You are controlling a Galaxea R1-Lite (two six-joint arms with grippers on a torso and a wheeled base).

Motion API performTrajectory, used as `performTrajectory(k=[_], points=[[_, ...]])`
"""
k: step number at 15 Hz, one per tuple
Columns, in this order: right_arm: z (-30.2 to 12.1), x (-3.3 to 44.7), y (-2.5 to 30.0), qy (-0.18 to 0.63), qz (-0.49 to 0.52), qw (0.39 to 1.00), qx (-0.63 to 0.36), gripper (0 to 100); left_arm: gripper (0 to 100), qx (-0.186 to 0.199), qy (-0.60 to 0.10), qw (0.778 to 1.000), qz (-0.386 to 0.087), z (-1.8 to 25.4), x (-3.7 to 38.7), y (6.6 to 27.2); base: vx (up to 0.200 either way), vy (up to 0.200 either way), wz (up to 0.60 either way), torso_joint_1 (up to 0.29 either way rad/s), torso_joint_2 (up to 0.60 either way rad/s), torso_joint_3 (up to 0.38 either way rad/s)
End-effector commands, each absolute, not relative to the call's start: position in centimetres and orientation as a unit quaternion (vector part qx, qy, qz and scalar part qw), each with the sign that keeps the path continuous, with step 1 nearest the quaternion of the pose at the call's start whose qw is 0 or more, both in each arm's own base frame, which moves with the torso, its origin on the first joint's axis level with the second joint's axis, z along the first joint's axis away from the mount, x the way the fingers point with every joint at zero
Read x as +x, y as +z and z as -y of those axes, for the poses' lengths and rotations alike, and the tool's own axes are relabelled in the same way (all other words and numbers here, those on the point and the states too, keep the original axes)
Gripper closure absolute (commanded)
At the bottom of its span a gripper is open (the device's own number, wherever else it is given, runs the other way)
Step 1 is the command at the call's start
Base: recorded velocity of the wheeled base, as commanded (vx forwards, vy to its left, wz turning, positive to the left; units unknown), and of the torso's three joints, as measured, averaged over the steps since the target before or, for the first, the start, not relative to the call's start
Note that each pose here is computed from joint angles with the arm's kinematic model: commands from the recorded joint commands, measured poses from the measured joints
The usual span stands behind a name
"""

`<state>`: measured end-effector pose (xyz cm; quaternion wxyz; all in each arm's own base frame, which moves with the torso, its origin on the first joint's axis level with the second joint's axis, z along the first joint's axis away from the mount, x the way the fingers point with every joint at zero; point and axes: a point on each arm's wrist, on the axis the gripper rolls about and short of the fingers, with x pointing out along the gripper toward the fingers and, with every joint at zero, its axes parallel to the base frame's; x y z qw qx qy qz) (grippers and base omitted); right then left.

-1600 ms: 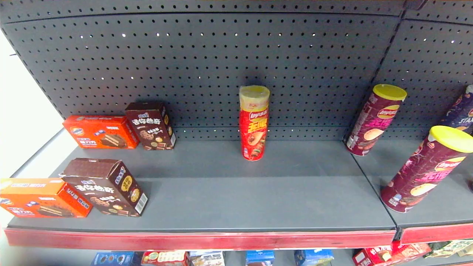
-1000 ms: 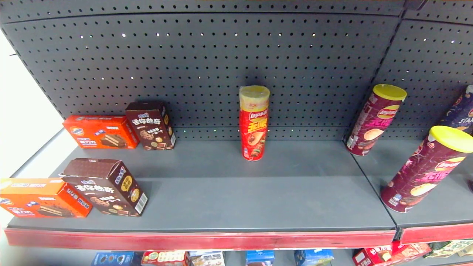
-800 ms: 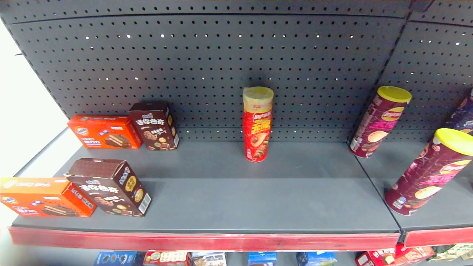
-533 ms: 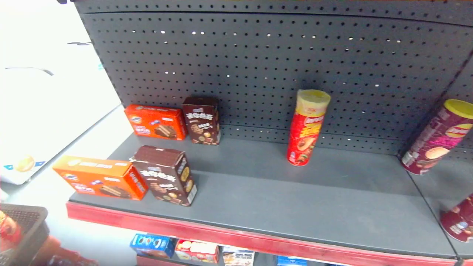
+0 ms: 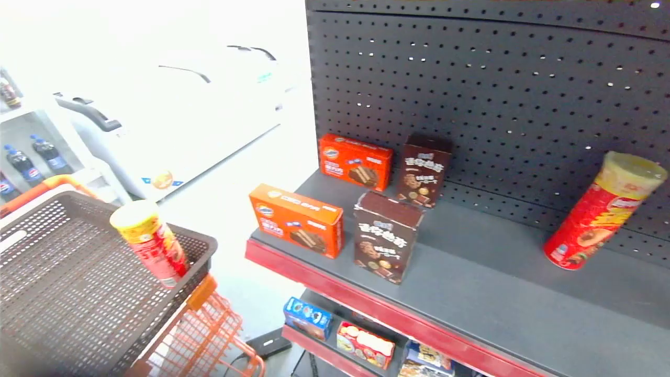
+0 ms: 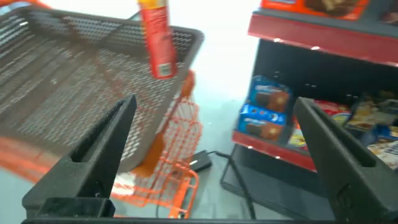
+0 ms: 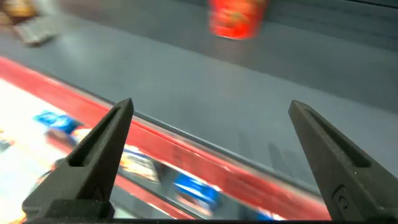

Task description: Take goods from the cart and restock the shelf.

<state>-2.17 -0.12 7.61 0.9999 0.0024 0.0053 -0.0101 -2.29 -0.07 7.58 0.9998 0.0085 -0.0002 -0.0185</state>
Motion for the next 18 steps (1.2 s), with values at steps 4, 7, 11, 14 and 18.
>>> performTrajectory(k=[4,7,11,14,18], points=[[0.1,-2.2,7.6,-0.01,-0.006,1.0,0.002,0,0,0.011,-0.019,1.0,0.0,0.1,-2.3,7.6,0.0,0.0,0.0,0.0,0.0,0.0],[0.1,-2.2,7.6,-0.01,-0.006,1.0,0.003,0,0,0.012,-0.021,1.0,0.0,0.1,-2.3,7.6,0.0,0.0,0.0,0.0,0.0,0.0],[0.1,-2.2,7.6,-0.01,-0.006,1.0,0.002,0,0,0.036,-0.013,0.999,0.019,0.1,-2.8,11.4,0.0,0.0,0.0,0.0,0.0,0.0],[0.1,-2.2,7.6,-0.01,-0.005,1.0,0.003,0,0,0.037,0.039,0.993,-0.103,-0.2,1.4,16.4,0.0,0.0,0.0,0.0,0.0,0.0],[0.1,-2.2,7.6,-0.01,-0.006,1.0,0.003,0,0,0.018,0.116,0.978,-0.173,-1.4,9.6,19.1,0.0,0.0,0.0,0.0,0.0,0.0]])
